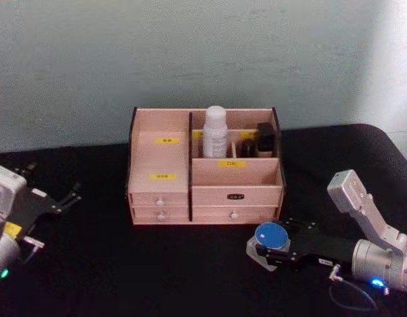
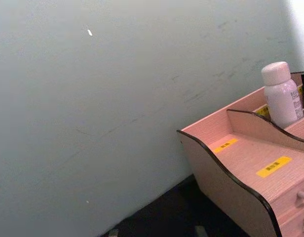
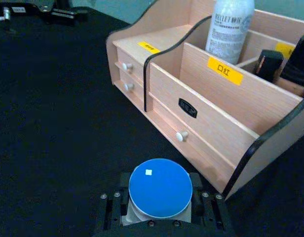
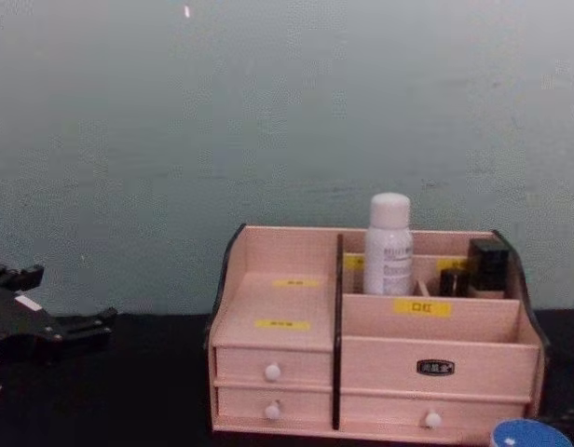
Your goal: Pick up the facial cleanser and watermelon frost from the table and place them into the tiered storage box.
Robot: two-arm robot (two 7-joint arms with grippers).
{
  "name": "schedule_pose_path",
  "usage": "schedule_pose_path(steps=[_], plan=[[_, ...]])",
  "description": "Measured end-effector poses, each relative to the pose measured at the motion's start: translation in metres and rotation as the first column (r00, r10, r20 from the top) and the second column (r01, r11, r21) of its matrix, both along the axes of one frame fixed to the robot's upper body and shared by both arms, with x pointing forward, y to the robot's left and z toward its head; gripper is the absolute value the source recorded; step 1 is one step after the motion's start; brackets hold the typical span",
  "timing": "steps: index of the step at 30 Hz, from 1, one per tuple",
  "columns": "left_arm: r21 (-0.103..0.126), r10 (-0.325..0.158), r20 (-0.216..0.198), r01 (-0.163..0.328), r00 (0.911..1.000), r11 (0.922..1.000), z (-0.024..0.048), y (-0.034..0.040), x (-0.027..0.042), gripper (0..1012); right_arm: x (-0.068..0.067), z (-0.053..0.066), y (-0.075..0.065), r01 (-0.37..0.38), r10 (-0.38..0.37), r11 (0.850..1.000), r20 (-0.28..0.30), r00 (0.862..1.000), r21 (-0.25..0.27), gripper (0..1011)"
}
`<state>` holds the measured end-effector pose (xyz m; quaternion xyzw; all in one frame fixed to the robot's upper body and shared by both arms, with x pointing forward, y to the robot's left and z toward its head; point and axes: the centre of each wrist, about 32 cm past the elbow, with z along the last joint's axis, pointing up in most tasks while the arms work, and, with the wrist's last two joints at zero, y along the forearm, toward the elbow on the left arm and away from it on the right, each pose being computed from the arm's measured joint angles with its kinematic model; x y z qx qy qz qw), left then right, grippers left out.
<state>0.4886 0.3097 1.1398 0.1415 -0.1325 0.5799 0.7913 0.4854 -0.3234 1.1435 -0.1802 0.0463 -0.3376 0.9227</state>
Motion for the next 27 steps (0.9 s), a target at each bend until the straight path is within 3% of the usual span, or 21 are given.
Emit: schedule_pose_path(steps=[15, 27], plan=[[0.000, 0.000, 0.000, 0.000, 1.0000, 1.0000, 0.0000, 0.0000, 0.0000, 1001, 0.006, 0.018, 0.007, -0.092, 0.089, 0.995, 0.070, 0.994, 0.038, 717], [0.000, 0.000, 0.000, 0.000, 1.0000, 1.0000, 0.0000, 0.0000, 0.0000, 1001, 0.031, 0.043, 0.038, -0.198, 0.183, 0.978, 0.188, 0.965, 0.062, 717]])
